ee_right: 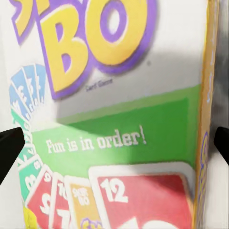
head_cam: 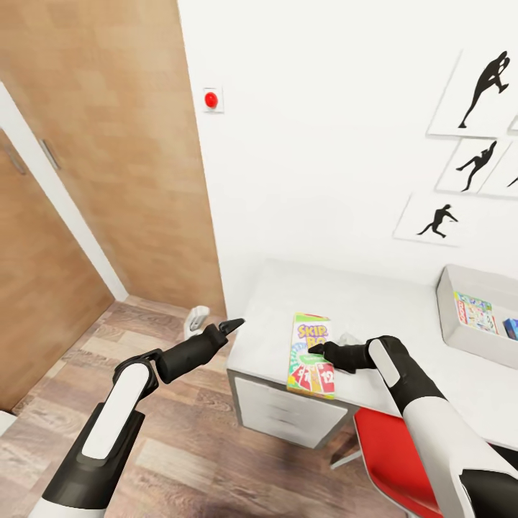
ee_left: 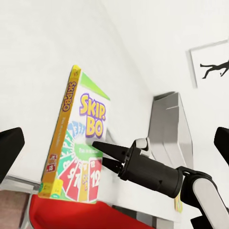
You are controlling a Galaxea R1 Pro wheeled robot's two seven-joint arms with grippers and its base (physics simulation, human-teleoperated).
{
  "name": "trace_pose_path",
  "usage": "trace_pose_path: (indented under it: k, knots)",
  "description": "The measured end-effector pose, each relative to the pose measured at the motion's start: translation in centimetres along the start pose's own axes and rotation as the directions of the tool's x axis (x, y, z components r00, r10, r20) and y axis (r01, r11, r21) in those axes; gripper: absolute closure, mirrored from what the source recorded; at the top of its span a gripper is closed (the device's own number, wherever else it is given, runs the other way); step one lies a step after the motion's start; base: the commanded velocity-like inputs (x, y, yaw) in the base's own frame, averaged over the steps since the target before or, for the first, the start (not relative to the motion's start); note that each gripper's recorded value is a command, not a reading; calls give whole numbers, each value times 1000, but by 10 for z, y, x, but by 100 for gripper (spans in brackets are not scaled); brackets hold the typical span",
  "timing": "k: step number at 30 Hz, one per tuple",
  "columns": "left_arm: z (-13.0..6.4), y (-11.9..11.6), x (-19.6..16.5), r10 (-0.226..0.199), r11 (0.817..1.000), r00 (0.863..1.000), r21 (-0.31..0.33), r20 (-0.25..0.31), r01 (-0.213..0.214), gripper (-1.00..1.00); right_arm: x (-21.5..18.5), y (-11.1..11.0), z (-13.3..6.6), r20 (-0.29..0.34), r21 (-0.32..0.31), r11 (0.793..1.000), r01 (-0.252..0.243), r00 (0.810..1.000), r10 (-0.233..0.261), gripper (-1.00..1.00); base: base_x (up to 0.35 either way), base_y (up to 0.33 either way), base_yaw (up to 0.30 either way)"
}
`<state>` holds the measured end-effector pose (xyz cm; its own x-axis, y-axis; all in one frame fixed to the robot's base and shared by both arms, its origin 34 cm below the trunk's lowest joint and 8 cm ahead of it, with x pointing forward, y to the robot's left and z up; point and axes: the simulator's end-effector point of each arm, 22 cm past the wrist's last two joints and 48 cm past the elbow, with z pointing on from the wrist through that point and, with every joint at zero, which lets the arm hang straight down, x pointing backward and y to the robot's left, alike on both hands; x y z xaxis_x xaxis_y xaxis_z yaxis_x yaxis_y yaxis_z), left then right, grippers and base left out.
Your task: Put all the toys in the child's room - the three board games (two on the bed and one on the table), the two jigsaw puzzles on the table, and the tennis ball on the table - inside the toy box on the table in the child's room.
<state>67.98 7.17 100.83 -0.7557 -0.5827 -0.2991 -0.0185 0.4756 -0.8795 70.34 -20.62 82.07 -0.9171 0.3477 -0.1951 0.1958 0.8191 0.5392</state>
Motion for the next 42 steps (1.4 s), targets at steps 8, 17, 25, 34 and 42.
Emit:
trace_pose_path:
  k: [8,17,25,34,42]
  knots:
    - [0,0,0,0,1000,1000,0,0,0,-100,1,2,0,-1,-9,1000,-9,1000,9,-100,-7,0,38]
    - [0,0,0,0,1000,1000,0,0,0,-100,1,2,0,-2,-10,1000,-10,1000,10,-100,-2,0,8]
    - [0,0,0,0,1000,1000,0,0,0,-100,1,2,0,-2,-10,1000,-10,1000,10,-100,0,0,2]
    - [0,0,0,1,1000,1000,0,0,-1,-100,1,0,0,-1,1,1000,1,1000,-1,-100,0,0,32]
    - [0,0,0,0,1000,1000,0,0,0,-100,0,1,0,-1,-11,1000,-13,1000,13,-100,0,0,27]
